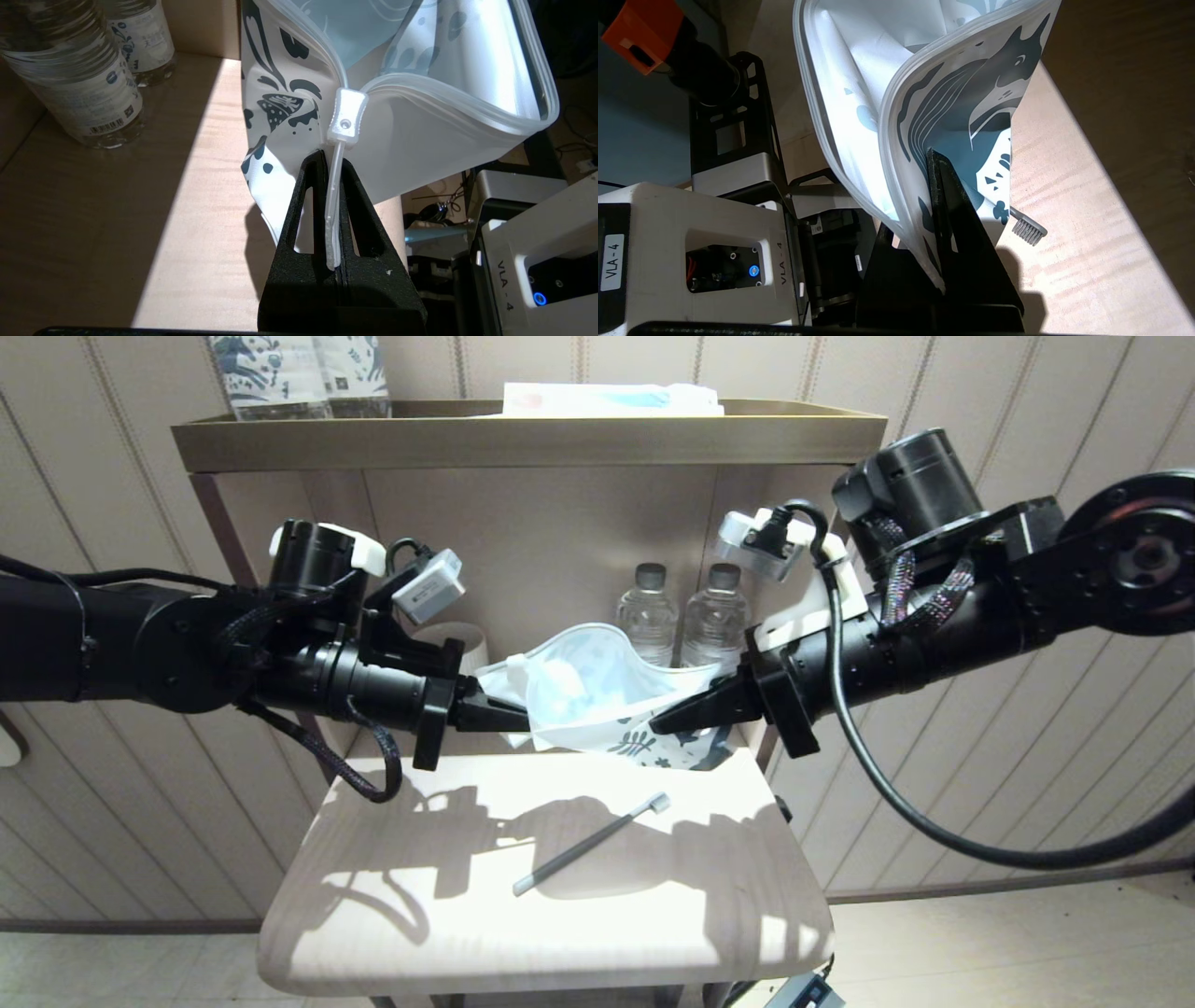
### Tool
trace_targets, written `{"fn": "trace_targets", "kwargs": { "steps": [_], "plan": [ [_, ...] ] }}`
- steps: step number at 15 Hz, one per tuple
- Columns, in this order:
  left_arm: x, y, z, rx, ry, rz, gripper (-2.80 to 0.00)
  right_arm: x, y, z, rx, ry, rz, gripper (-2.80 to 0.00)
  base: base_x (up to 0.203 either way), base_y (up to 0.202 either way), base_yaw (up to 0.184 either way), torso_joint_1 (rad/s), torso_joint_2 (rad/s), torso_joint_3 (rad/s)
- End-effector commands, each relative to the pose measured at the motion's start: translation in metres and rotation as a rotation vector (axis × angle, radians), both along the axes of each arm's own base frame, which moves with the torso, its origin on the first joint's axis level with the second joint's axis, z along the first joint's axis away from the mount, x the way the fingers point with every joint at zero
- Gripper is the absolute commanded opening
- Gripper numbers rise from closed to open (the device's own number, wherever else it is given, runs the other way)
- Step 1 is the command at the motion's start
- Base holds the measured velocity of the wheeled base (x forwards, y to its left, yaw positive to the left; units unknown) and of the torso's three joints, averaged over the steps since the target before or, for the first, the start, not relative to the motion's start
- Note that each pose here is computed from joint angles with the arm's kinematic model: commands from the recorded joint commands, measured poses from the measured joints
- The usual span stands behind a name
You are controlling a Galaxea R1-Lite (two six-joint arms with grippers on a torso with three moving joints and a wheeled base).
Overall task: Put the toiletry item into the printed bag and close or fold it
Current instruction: Hand it to the other hand
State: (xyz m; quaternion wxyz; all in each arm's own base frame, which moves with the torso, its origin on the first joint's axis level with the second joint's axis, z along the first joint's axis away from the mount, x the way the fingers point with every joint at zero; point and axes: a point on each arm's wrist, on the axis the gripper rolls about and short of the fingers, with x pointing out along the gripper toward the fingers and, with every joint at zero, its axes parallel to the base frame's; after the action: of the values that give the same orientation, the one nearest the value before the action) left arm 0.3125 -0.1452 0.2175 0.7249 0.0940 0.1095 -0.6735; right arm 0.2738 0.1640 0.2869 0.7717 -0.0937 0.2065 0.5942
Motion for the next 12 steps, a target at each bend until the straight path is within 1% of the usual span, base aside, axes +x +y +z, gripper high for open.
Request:
{"fn": "trace_targets", "kwargs": {
  "steps": [1,7,8,12],
  "plan": [
    [-0.001,-0.001,0.001,-0.003,-0.003,-0.007,-2.80,0.005,0.002,-0.005,-0.006,0.013,0.002,-2.80,0.000,0.000,0.000,0.000,0.00,0.000],
    [0.000,-0.001,0.003,0.000,-0.004,0.004,-2.80,-0.007,-0.009,0.005,0.004,-0.006,-0.013,-2.80,0.000,0.000,0.000,0.000,0.00,0.000],
    [-0.001,-0.001,0.002,0.001,-0.005,0.001,0.00,-0.008,-0.010,0.005,0.005,-0.005,-0.011,-2.80,0.000,0.000,0.000,0.000,0.00,0.000],
    [-0.001,-0.001,0.001,-0.002,0.001,-0.005,0.00,-0.009,-0.009,0.003,0.001,0.000,-0.010,-2.80,0.000,0.000,0.000,0.000,0.00,0.000]
  ]
}}
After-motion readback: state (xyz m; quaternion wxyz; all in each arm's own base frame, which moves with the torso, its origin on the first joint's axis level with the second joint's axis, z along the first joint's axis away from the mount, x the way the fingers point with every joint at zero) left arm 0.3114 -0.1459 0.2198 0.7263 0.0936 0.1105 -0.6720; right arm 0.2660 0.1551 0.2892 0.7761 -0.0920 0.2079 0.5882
